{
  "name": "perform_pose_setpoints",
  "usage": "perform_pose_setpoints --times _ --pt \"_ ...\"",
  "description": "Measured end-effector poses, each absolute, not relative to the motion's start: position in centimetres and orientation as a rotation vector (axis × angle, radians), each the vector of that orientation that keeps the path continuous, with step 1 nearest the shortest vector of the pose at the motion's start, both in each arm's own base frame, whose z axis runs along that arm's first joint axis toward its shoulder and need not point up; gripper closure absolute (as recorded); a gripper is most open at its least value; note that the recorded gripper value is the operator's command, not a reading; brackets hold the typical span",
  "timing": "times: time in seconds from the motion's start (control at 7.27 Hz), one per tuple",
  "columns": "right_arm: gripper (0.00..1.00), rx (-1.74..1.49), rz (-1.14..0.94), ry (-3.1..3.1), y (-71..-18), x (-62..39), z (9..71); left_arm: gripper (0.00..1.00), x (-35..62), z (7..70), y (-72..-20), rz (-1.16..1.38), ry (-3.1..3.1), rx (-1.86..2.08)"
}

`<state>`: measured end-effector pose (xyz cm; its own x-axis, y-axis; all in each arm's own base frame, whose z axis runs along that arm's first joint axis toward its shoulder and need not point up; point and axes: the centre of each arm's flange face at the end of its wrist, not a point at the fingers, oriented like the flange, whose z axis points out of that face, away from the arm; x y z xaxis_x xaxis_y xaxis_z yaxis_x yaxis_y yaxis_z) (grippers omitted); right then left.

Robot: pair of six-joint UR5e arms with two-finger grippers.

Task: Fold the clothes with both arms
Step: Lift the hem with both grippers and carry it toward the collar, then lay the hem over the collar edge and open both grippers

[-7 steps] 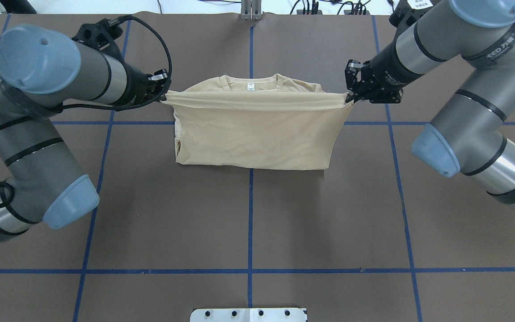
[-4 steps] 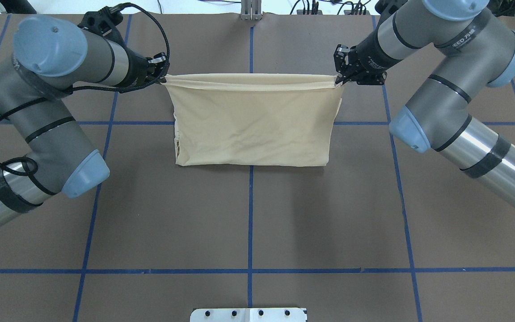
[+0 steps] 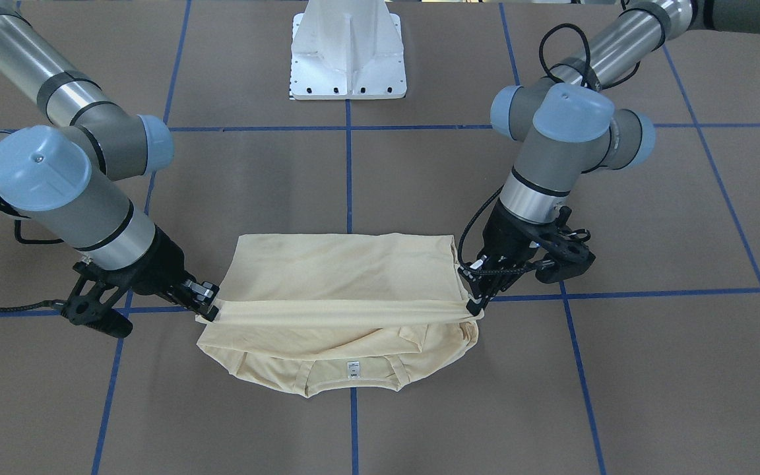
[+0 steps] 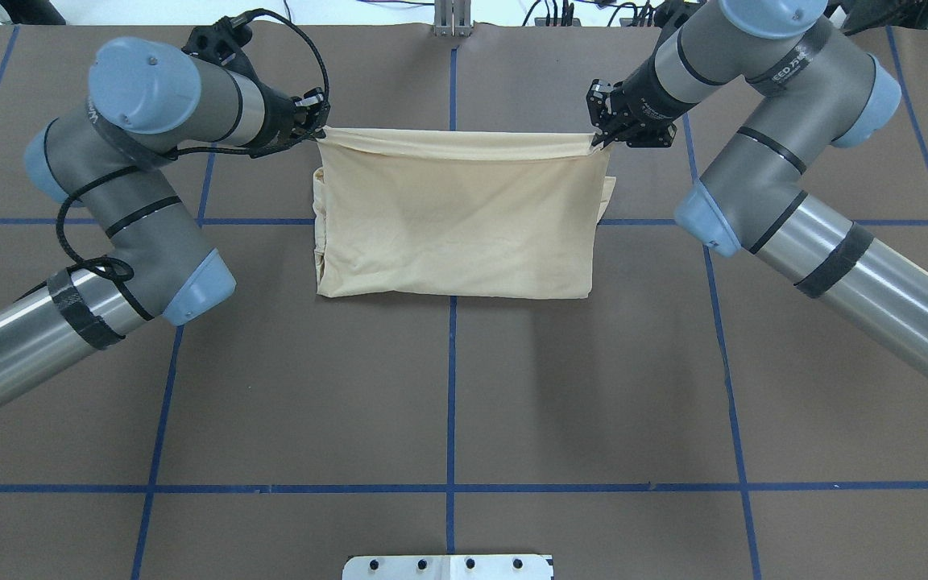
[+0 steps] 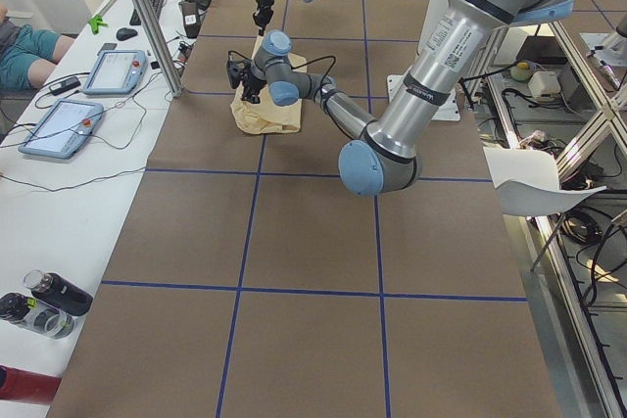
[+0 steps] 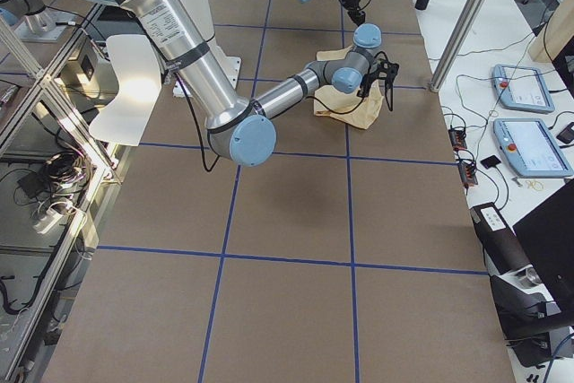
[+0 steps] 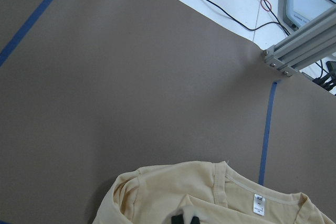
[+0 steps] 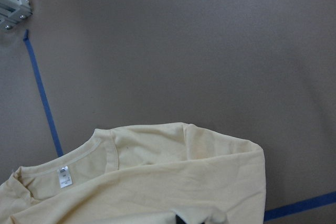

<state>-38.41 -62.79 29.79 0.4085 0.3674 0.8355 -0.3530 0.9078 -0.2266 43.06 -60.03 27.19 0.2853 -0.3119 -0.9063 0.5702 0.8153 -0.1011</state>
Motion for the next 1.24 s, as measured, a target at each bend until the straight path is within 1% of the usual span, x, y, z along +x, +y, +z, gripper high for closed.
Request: perform_pose_setpoints --times 0.41,0.69,1.24 --pt "1.0 -0.031 0.468 -1.027 -65.4 -40.6 31.4 1.0 45.0 30.1 -61.9 -0.626 1.139 0.247" --pt "1.0 -0.03 0.481 -1.007 -66.9 -41.7 31.3 1.0 45.6 30.7 -62.3 -0.628 1.131 0.243" --pt "1.0 -0.012 0.491 -0.974 -67.4 -43.7 31.6 1.0 47.5 30.9 -62.6 -0.622 1.115 0.232"
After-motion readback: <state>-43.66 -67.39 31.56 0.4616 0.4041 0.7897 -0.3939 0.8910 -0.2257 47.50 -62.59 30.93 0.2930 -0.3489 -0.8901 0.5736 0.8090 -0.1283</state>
